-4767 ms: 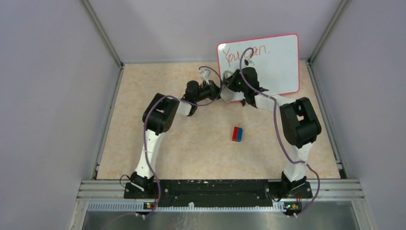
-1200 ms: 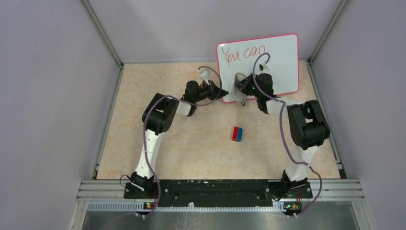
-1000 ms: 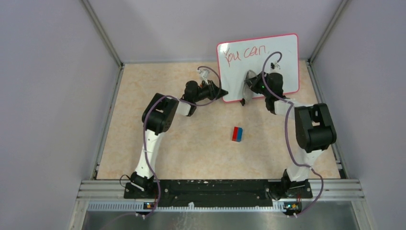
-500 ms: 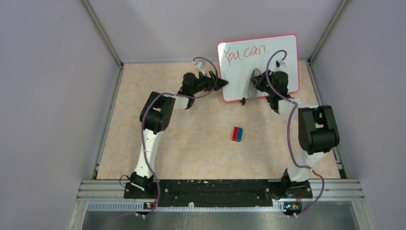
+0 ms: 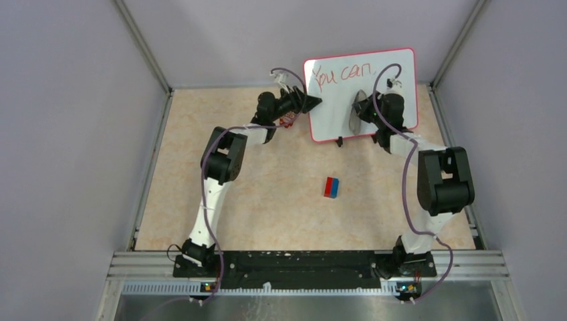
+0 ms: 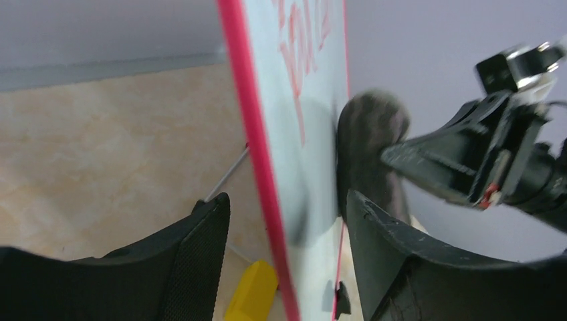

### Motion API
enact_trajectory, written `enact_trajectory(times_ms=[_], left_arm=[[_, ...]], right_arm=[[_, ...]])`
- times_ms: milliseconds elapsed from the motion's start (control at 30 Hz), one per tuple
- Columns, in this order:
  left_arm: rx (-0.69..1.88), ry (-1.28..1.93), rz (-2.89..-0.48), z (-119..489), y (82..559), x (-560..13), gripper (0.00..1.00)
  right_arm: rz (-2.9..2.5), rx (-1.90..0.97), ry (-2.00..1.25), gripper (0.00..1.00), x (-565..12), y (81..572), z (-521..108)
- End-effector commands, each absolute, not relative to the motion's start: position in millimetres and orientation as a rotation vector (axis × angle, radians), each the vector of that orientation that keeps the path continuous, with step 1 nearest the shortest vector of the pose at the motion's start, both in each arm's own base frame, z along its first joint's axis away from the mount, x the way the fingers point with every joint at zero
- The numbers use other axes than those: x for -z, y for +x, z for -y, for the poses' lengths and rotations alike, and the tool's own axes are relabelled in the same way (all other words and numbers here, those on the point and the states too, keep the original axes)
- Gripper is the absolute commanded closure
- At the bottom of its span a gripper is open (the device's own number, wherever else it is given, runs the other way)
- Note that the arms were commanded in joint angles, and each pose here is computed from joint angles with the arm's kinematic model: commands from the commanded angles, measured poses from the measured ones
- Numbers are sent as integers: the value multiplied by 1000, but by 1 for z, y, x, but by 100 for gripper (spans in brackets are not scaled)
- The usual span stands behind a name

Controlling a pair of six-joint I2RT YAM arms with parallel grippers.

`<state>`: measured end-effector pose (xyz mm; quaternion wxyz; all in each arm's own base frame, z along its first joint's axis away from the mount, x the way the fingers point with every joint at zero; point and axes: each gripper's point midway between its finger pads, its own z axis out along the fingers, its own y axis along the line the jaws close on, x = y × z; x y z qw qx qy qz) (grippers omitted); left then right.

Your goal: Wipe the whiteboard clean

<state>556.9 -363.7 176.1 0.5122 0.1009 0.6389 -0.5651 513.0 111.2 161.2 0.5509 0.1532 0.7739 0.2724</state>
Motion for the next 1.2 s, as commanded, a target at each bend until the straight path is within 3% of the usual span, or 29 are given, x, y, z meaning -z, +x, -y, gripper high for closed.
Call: enact_trajectory(times_ms=[0, 233, 400, 600, 900, 1167], left_arm=[[1396, 265, -1526, 362, 551, -162, 37], [1416, 304, -1554, 363, 542, -145, 56], [1402, 315, -1563, 361, 544, -139, 76], [1417, 327, -1615, 357, 547, -128, 98], [1438, 302, -1695, 356, 543, -122, 100], [1361, 303, -1729, 353, 550, -114, 100]], right_arm=[[-1695, -607, 310, 100, -227, 535, -104], [-1620, -405, 393, 100, -278, 565, -70], [-1543, -337, 463, 100, -318, 592, -47], [-1525, -260, 431, 100, -305, 594, -22], [-1663, -247, 398, 100, -266, 609, 18], [-1732, -380, 283, 100, -234, 642, -11]])
